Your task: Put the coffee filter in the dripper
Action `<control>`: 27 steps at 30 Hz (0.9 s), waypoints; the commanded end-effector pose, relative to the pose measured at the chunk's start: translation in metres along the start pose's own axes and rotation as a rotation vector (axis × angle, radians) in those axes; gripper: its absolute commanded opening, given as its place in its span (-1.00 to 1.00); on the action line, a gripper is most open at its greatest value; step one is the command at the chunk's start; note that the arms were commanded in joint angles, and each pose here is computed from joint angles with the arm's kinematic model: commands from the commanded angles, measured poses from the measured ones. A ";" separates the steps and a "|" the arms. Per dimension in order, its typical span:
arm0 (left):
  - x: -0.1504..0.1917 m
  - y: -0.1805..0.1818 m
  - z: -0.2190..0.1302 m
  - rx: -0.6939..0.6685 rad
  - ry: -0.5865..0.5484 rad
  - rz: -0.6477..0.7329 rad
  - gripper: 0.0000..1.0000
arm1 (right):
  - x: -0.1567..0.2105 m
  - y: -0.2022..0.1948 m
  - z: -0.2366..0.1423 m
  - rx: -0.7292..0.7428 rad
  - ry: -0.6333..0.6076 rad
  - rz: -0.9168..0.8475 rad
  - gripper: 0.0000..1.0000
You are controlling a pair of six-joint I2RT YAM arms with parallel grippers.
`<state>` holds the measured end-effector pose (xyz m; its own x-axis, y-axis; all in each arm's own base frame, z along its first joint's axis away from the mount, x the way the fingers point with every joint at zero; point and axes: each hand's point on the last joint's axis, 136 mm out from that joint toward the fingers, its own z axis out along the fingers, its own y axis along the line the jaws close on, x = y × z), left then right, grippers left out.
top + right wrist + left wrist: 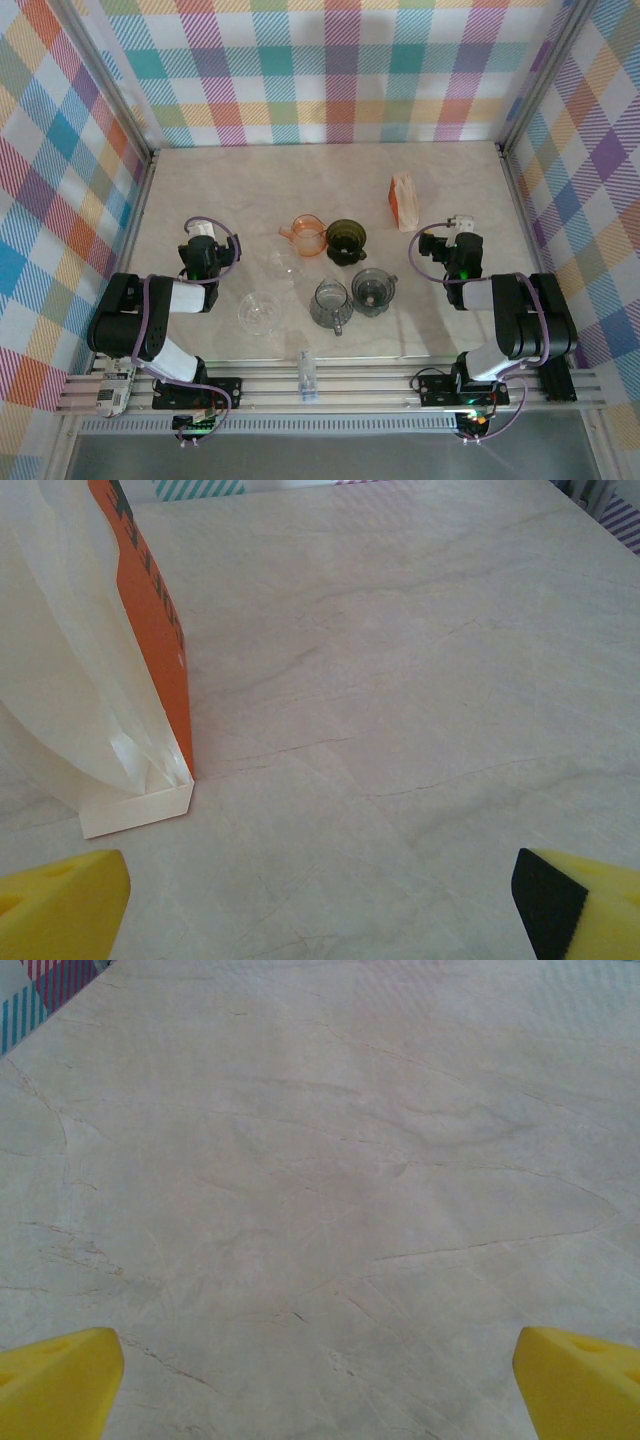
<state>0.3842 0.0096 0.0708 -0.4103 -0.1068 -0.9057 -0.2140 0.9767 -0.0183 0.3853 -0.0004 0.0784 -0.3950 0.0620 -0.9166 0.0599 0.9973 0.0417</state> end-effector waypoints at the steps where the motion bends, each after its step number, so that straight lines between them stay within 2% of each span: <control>1: -0.014 -0.004 0.003 -0.001 -0.044 0.010 1.00 | -0.016 0.002 0.004 -0.003 -0.051 0.013 0.98; 18: -0.022 -0.004 0.001 -0.002 -0.035 0.010 1.00 | -0.025 0.008 0.004 -0.039 -0.029 -0.001 0.98; 20: -0.029 0.000 0.000 -0.041 0.002 0.013 1.00 | -0.032 0.005 0.004 -0.007 0.010 0.004 0.97; 22: -0.040 0.015 -0.003 -0.138 0.008 -0.019 1.00 | -0.034 0.000 0.005 0.034 0.085 0.020 0.98; 25: -0.058 0.027 -0.014 -0.205 -0.012 -0.053 1.00 | -0.042 -0.006 0.000 0.076 0.118 0.044 0.98; 27: -0.075 0.040 -0.025 -0.279 -0.060 -0.141 1.00 | -0.051 -0.014 -0.007 0.127 0.109 0.085 0.98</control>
<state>0.3975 0.0325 0.1316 -0.3531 -0.1529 -0.9230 -0.3649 0.9309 -0.0147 0.4122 -0.0076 0.1313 -0.4186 0.0985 -0.9028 0.1187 0.9915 0.0532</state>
